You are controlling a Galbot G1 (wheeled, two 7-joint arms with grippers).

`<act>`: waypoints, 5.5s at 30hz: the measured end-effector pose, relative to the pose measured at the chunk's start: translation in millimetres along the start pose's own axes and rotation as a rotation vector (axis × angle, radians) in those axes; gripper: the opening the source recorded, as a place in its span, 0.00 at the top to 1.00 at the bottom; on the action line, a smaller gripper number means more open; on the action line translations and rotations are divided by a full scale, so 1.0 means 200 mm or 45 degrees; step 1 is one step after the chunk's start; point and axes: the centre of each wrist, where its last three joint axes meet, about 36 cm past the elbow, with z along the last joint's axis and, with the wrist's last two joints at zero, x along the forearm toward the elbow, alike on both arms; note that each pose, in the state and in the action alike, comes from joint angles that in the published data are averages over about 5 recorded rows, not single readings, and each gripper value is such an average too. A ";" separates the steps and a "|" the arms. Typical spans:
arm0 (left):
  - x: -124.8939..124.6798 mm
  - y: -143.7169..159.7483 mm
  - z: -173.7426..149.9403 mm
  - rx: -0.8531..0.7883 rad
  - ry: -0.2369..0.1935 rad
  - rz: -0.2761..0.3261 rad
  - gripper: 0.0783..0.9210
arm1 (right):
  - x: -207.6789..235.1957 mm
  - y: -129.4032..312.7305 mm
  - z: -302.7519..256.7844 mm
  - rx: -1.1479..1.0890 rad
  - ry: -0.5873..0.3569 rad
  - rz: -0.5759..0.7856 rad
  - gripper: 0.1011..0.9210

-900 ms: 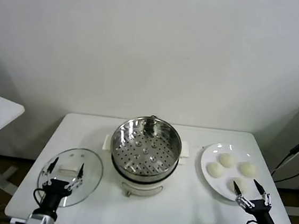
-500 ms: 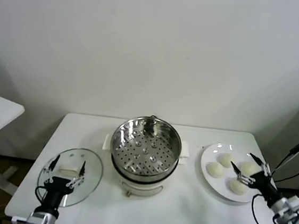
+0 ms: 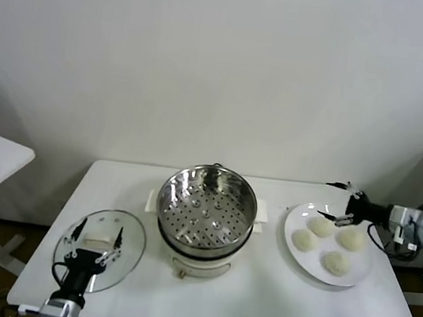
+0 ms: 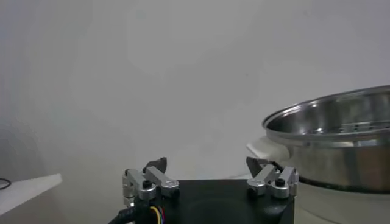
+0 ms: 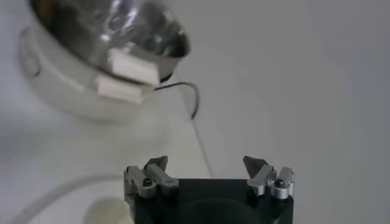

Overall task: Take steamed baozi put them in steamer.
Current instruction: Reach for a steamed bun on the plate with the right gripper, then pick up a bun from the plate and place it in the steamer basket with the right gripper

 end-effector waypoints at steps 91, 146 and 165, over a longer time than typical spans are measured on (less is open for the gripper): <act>-0.05 0.03 -0.05 -0.023 -0.009 0.002 0.12 | -0.79 -0.48 -0.01 0.158 0.524 -0.600 0.25; 0.01 0.02 -0.10 -0.038 -0.010 -0.002 0.12 | -1.22 -0.60 -2.21 1.790 0.206 -0.727 0.24; 0.00 0.01 -0.08 -0.034 0.000 -0.002 0.12 | -1.34 -0.50 -2.16 1.845 0.258 -0.777 0.24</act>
